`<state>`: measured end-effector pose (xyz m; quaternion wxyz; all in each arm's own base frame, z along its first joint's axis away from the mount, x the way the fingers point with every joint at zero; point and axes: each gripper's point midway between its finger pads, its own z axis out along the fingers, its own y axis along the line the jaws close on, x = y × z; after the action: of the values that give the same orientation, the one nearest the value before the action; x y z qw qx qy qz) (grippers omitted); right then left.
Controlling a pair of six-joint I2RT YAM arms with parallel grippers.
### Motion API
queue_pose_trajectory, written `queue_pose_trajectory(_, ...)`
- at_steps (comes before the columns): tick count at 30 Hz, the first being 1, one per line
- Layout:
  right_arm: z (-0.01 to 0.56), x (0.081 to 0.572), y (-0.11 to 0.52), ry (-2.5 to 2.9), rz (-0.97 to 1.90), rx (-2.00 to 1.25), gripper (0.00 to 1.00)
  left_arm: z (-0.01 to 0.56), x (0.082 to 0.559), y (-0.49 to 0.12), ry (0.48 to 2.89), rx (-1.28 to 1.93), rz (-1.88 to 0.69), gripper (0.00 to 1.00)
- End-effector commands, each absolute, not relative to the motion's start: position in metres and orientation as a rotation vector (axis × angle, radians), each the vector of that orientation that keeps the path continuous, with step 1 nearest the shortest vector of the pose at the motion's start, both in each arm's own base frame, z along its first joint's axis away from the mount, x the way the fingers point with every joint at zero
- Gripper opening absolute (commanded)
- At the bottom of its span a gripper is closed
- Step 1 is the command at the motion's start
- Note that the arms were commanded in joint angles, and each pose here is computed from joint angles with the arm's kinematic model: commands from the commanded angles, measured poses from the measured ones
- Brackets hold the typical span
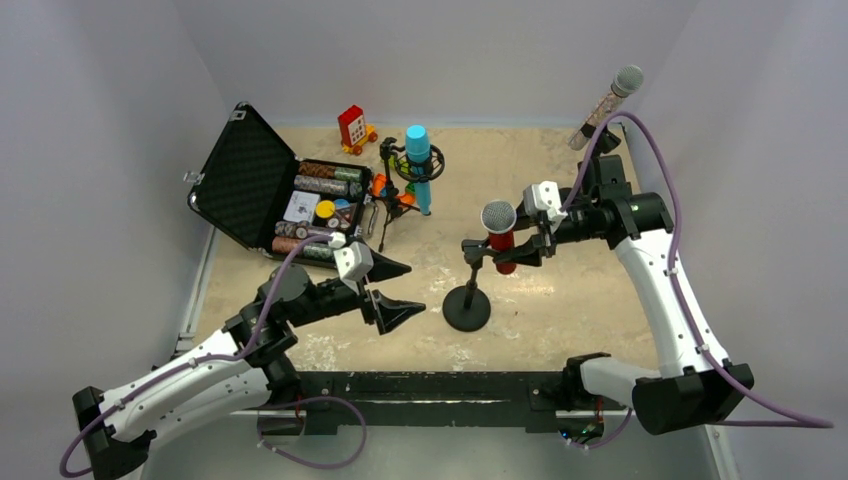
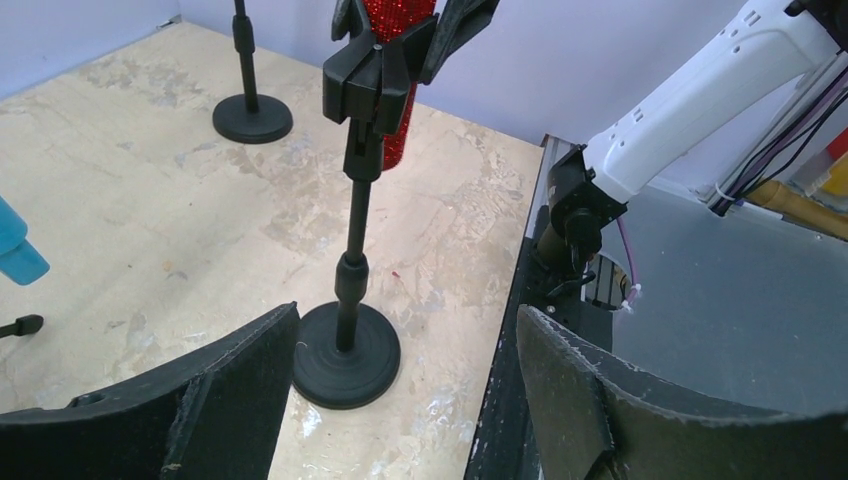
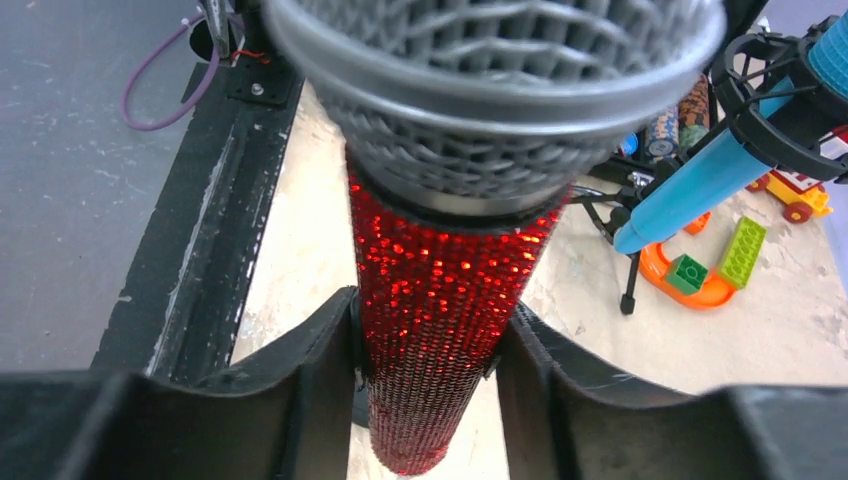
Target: Attach the microphones to the stand
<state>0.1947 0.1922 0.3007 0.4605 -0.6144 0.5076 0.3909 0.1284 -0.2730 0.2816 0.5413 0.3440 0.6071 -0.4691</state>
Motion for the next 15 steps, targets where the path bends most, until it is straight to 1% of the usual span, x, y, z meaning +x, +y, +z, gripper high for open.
queue_pose_trajectory(1, 0.315, 0.19, 0.196, 1.238, 1.008, -1.485, 0.36, 0.288, 0.126, -0.272, 1.418, 0.79, -1.135, 0.83)
queue_pose_trajectory(5, 0.336, 0.198, 0.191, 1.232, 0.967, -1.451, 0.29, 0.285, 0.127, -0.269, 1.414, 0.782, -1.127, 0.83)
queue_pose_trajectory(8, 0.36, 0.216, 0.177, 1.231, 0.907, -1.382, 0.28, 0.285, 0.128, -0.267, 1.417, 0.792, -1.105, 0.84)
queue_pose_trajectory(15, 0.389, 0.268, 0.156, 1.277, 0.715, -1.257, 0.27, 0.283, 0.13, -0.263, 1.438, 0.792, -1.067, 0.84)
